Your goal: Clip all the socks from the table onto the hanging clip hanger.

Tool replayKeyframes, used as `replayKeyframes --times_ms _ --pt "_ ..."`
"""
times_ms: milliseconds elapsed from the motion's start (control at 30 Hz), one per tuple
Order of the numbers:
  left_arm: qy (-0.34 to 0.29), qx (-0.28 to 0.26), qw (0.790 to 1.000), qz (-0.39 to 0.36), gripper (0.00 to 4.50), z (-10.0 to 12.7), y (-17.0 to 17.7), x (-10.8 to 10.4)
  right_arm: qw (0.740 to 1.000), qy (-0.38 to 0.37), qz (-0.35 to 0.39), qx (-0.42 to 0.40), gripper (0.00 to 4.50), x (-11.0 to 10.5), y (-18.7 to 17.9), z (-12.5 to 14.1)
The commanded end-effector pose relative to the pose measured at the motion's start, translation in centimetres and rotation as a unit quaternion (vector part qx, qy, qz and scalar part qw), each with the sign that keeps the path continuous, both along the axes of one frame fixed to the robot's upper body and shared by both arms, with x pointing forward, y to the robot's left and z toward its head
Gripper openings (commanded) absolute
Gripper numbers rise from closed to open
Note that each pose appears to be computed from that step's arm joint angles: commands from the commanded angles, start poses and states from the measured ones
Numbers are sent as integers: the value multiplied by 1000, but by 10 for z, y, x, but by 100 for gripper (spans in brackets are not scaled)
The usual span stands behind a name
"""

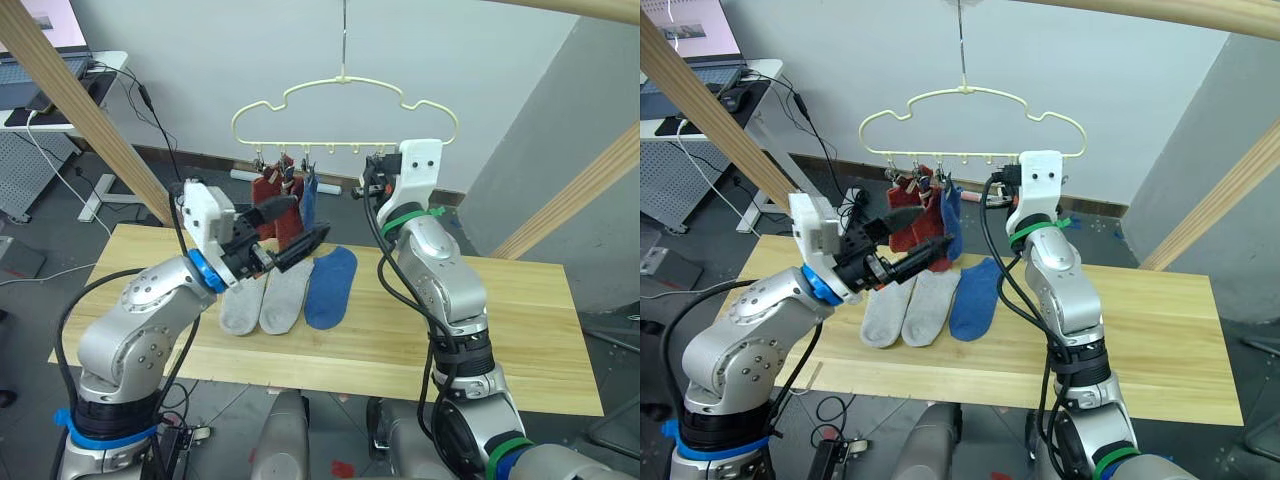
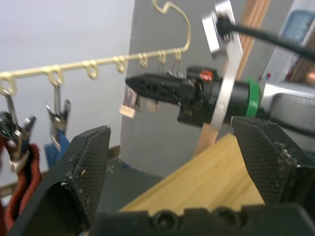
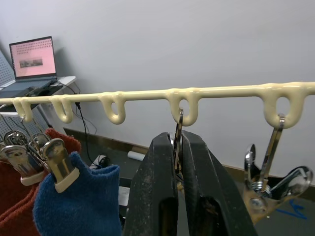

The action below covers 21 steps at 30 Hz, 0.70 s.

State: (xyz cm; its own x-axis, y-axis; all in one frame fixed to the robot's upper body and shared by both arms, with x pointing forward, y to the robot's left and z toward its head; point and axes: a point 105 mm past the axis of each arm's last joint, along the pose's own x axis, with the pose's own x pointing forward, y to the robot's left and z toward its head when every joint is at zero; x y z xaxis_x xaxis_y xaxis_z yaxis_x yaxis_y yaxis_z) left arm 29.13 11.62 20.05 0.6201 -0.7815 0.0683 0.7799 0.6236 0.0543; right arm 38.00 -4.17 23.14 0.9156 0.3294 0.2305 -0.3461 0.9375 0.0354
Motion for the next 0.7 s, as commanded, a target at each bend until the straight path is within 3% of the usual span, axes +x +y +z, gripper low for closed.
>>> replayKeyframes --times_ms 33,100,200,433,600,700 --pt "28 71 997 16 434 -41 -6 8 999 -13 31 -23 0 -5 -7 5" --pt "46 112 992 26 434 -72 -10 16 999 -6 35 -36 0 -4 -16 0" --pt "46 139 989 20 434 -100 -19 28 999 0 32 -43 0 -2 -24 -3" --pt "64 174 980 77 434 -142 -37 81 999 15 15 -49 0 -8 -32 -9" --pt "78 191 977 46 434 -160 -55 88 998 27 3 -50 0 -14 -35 -12" --pt "104 245 963 31 434 -184 -53 86 998 30 -7 -48 0 -16 -38 -11"
